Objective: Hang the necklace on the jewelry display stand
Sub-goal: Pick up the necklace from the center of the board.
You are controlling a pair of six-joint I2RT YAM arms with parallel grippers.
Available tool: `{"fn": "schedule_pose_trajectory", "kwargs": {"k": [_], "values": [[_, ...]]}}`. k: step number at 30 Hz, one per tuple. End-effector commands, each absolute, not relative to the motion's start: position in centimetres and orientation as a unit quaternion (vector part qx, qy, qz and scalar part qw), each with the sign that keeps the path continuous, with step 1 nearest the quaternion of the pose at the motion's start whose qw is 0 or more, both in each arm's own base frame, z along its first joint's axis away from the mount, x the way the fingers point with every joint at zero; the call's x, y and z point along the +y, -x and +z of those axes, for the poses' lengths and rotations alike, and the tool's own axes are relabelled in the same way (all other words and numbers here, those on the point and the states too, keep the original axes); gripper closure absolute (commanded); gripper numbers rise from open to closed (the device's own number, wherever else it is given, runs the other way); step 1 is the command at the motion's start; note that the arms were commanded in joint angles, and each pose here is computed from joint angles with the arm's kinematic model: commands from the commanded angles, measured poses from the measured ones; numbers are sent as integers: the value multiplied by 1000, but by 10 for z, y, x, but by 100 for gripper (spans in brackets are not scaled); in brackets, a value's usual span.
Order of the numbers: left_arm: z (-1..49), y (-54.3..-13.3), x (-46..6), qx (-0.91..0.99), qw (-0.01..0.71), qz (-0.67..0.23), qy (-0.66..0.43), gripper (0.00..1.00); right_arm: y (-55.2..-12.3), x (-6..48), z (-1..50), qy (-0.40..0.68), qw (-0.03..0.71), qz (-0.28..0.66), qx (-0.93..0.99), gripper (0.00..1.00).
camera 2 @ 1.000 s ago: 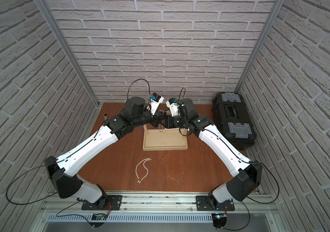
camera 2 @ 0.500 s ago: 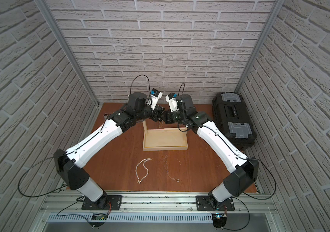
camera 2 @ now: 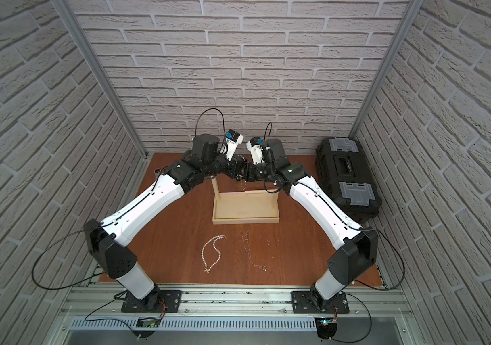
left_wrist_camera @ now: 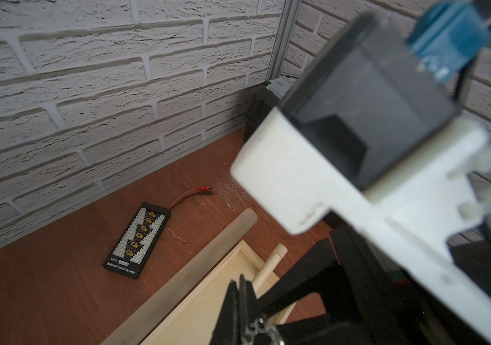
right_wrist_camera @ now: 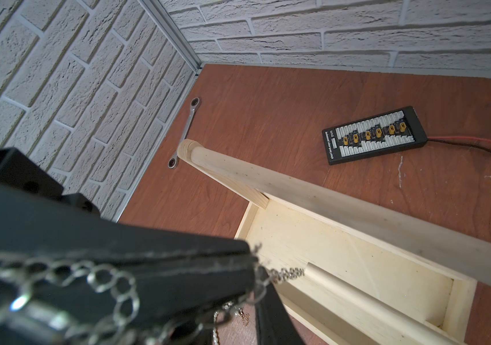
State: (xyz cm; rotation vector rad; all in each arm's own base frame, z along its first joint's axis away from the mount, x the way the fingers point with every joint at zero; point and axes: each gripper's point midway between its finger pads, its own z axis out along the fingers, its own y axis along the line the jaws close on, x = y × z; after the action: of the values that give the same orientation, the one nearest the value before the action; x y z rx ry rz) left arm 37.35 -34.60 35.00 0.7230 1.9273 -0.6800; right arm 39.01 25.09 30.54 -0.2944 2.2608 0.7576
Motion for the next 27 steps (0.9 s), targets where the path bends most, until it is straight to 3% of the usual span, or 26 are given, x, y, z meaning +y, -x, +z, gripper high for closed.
{"fn": "schedule_pose_trajectory", "kwargs": {"k": [1, 10, 27], "values": [[355, -374, -352, 779, 470, -287, -301, 100, -381, 241, 334, 124, 403, 293, 858, 74], [356, -375, -353, 779, 468, -285, -305, 100, -378, 233, 330, 120, 409, 281, 860, 70], [357, -371, -358, 779, 453, -293, -320, 100, -412, 239, 322, 118, 415, 276, 859, 69]]}}
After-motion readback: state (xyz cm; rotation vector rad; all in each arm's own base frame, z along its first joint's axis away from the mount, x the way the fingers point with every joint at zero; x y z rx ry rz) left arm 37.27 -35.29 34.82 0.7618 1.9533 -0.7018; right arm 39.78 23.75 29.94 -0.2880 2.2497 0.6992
